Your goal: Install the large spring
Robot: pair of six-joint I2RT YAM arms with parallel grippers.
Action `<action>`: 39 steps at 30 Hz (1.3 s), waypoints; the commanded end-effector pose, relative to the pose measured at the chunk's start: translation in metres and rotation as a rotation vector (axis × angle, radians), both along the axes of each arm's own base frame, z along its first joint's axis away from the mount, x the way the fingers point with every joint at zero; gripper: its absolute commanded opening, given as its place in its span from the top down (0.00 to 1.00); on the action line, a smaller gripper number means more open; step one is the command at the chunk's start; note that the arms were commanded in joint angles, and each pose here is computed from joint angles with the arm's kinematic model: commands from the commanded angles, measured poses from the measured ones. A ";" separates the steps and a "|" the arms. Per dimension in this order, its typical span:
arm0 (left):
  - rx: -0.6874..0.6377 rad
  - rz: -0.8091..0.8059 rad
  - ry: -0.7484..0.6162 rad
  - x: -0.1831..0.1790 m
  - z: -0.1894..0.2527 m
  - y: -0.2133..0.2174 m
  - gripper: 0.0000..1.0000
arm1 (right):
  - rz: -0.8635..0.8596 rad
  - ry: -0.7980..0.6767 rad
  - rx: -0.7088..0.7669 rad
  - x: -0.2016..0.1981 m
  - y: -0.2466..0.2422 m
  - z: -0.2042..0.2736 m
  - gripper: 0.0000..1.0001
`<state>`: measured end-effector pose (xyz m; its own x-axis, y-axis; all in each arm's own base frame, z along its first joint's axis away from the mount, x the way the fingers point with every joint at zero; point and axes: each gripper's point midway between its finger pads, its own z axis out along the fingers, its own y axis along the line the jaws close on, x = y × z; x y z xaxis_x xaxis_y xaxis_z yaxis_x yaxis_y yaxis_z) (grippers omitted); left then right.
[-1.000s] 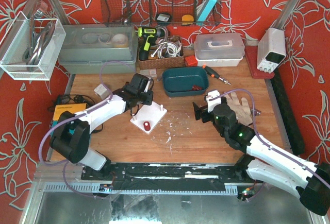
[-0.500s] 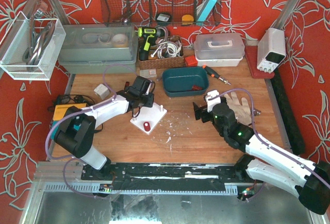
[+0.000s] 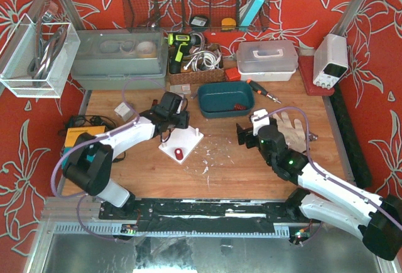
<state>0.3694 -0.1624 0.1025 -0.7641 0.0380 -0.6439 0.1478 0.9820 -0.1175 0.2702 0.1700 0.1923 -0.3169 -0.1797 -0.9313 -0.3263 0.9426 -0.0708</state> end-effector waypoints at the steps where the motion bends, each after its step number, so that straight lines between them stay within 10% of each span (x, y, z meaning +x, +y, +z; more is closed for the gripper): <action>1: -0.165 0.002 -0.167 -0.006 0.061 -0.005 0.23 | -0.110 0.058 0.056 0.014 -0.011 -0.007 0.01; 4: -0.331 -0.104 -0.248 -0.025 0.090 -0.026 0.01 | -0.173 0.143 0.067 0.026 -0.010 -0.004 0.01; 12: -0.457 -0.114 -0.412 -0.049 0.106 -0.021 0.00 | -0.234 0.278 -0.032 0.076 0.003 0.004 0.01; 27: -0.446 -0.225 -0.195 -0.096 0.104 -0.026 0.00 | -0.257 0.417 -0.037 0.081 0.006 0.029 0.01; 39: -0.423 -0.386 -0.115 -0.105 0.100 -0.047 0.00 | 0.108 0.434 -0.215 0.135 0.066 0.008 0.14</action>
<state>0.2721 -0.1995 0.1779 -0.7049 -0.0235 -0.7090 0.4333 0.7770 -0.4566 0.3817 0.2160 0.2163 -0.6684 -0.2595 -0.6971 -0.3191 0.9466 -0.0464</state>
